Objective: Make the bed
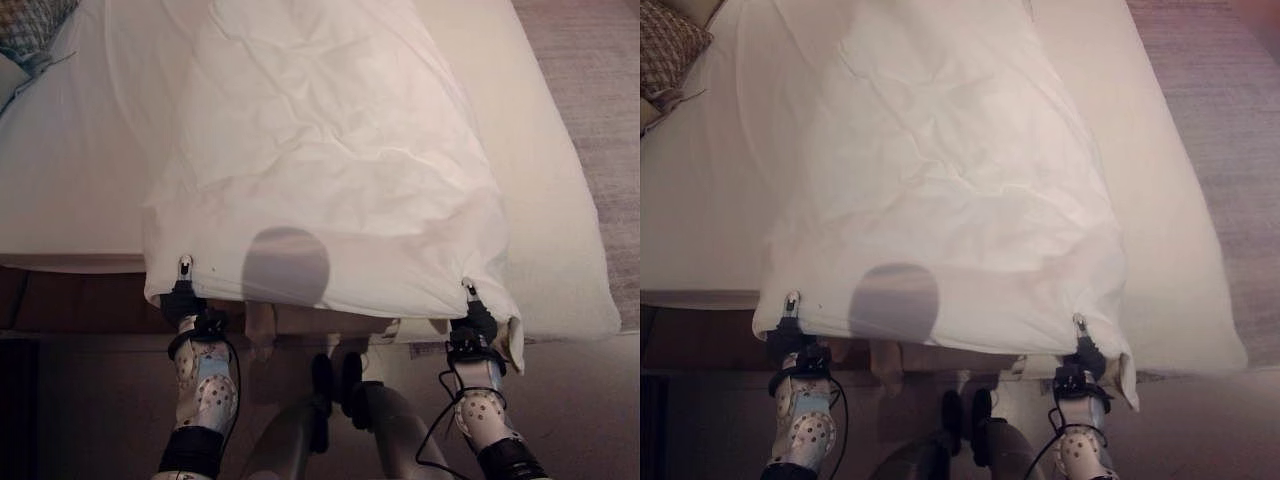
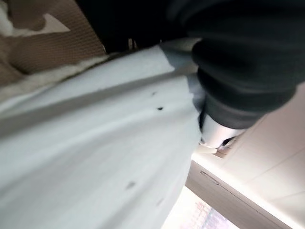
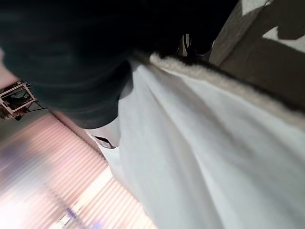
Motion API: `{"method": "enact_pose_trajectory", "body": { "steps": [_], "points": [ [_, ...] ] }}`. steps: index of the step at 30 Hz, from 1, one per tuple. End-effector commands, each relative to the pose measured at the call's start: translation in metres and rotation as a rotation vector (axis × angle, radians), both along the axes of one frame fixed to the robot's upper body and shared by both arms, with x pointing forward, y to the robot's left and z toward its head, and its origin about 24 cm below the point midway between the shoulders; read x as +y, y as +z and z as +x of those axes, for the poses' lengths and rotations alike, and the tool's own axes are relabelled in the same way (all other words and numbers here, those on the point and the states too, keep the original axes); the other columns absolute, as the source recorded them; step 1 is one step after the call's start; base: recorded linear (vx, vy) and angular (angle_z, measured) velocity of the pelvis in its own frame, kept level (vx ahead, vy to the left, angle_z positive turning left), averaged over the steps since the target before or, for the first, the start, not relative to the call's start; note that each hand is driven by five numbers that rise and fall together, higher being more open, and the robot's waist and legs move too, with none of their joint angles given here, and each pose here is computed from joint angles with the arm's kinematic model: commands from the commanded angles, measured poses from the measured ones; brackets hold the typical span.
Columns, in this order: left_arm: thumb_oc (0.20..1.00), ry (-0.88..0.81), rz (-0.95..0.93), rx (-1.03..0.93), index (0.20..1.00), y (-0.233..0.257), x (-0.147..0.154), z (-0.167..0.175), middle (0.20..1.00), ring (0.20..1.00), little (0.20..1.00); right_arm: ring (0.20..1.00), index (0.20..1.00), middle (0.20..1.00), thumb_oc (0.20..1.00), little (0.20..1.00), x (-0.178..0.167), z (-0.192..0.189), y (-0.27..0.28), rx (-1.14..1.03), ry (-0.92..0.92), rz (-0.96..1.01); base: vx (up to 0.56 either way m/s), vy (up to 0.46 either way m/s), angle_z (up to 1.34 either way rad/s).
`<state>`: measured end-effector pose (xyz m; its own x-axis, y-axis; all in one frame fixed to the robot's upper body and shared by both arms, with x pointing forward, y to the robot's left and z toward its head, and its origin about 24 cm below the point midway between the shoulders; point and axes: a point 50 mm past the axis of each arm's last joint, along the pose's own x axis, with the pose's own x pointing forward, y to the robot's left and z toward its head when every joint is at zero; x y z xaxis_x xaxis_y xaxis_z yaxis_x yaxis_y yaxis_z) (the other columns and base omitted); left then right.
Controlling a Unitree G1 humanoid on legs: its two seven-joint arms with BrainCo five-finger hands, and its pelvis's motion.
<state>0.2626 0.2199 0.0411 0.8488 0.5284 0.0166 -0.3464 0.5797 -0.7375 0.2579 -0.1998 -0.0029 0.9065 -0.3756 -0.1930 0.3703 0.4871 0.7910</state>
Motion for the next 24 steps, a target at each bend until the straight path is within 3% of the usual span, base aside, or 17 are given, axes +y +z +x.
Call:
{"method": "enact_pose_trajectory", "body": {
  "steps": [1, 8, 14, 20, 24],
  "points": [
    [0.2, 0.108, 0.032, -0.188, 0.2, 0.035, 0.026, -0.004, 0.2, 0.2, 0.2, 0.2, 0.2, 0.2, 0.2, 0.2, -0.065, -0.013, 0.022, -0.053, -0.229, -0.14, -0.04, -0.082, 0.31],
    [0.2, 0.14, 0.051, -0.177, 0.2, 0.035, 0.03, -0.011, 0.2, 0.2, 0.2, 0.2, 0.2, 0.2, 0.2, 0.2, -0.053, -0.002, 0.023, -0.05, -0.147, -0.181, -0.01, 0.017, 0.23],
    [0.2, 0.121, 0.095, -0.204, 0.2, 0.045, 0.029, -0.007, 0.2, 0.2, 0.2, 0.2, 0.2, 0.2, 0.2, 0.2, -0.053, -0.004, 0.016, -0.013, -0.162, -0.17, 0.0, 0.312, -0.03],
    [0.2, 0.019, 0.226, -0.244, 0.2, 0.063, 0.019, 0.007, 0.2, 0.2, 0.2, 0.2, 0.2, 0.2, 0.2, 0.2, -0.045, -0.008, 0.015, -0.01, -0.164, -0.155, -0.04, 0.706, 0.14],
    [0.2, 0.049, 0.257, -0.217, 0.2, 0.056, 0.032, -0.004, 0.2, 0.2, 0.2, 0.2, 0.2, 0.2, 0.2, 0.2, -0.033, -0.007, 0.005, 0.018, -0.112, -0.141, 0.08, 0.549, 0.11]
  ]
}}
